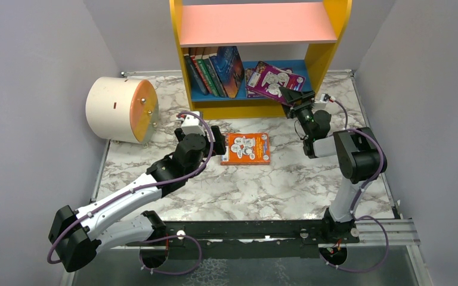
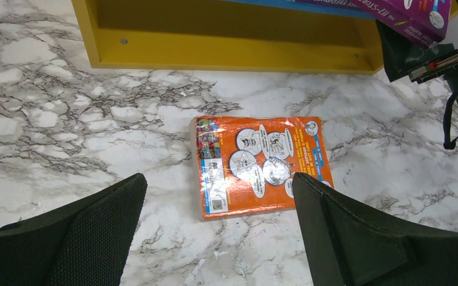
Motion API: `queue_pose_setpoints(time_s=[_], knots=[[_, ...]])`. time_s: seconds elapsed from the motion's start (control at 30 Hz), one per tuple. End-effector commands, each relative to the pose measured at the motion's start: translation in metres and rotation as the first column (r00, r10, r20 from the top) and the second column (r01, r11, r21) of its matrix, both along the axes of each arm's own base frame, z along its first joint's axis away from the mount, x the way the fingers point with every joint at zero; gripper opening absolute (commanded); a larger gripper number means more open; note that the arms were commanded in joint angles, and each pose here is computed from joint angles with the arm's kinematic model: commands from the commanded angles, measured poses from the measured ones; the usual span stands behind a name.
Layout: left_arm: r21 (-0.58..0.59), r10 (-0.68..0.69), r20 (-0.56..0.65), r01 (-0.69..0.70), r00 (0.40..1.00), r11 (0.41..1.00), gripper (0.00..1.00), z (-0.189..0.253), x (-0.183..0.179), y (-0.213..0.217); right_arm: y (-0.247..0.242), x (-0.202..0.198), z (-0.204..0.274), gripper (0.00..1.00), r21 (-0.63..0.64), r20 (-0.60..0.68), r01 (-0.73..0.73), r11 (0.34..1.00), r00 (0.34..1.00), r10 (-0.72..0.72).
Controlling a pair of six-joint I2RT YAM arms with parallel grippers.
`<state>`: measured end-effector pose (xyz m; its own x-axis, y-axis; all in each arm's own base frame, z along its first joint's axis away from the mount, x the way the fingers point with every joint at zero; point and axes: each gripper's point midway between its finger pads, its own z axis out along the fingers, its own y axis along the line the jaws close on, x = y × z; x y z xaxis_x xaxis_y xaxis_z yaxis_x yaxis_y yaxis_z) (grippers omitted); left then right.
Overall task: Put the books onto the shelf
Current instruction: Place the book on the shelf.
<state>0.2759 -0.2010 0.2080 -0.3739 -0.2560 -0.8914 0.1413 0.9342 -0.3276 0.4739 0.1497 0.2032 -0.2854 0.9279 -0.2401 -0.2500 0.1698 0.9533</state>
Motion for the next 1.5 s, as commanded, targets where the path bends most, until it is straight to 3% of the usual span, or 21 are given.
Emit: queue_pose_setpoints(time_s=[0.0, 0.33, 0.77, 0.9, 1.47], knots=[[-0.013, -0.001, -0.004, 0.001, 1.0, 1.0, 0.87, -0.004, -0.001, 0.0, -0.001, -0.004, 0.004, 0.89, -0.028, 0.004, -0.006, 1.0, 1.0, 0.006], [-0.018, 0.004, 0.0, -0.004, 1.0, 1.0, 0.87, -0.003, -0.001, 0.002, 0.001, -0.013, -0.005, 0.89, -0.053, -0.023, -0.027, 0.998, 0.999, 0.026], [-0.032, -0.006, 0.009, 0.007, 1.0, 0.999, 0.87, -0.006, 0.001, -0.003, 0.008, -0.077, -0.005, 0.9, -0.189, -0.051, -0.131, 0.973, 0.991, 0.124], [-0.042, -0.01, 0.023, 0.011, 1.0, 0.999, 0.87, -0.001, 0.005, -0.007, 0.011, -0.08, 0.008, 0.9, -0.298, -0.081, -0.159, 0.941, 0.987, 0.141], [-0.046, -0.019, 0.034, 0.02, 0.999, 0.999, 0.88, 0.002, 0.007, -0.011, 0.006, -0.08, 0.006, 0.96, -0.365, -0.137, -0.159, 0.917, 0.984, 0.116]])
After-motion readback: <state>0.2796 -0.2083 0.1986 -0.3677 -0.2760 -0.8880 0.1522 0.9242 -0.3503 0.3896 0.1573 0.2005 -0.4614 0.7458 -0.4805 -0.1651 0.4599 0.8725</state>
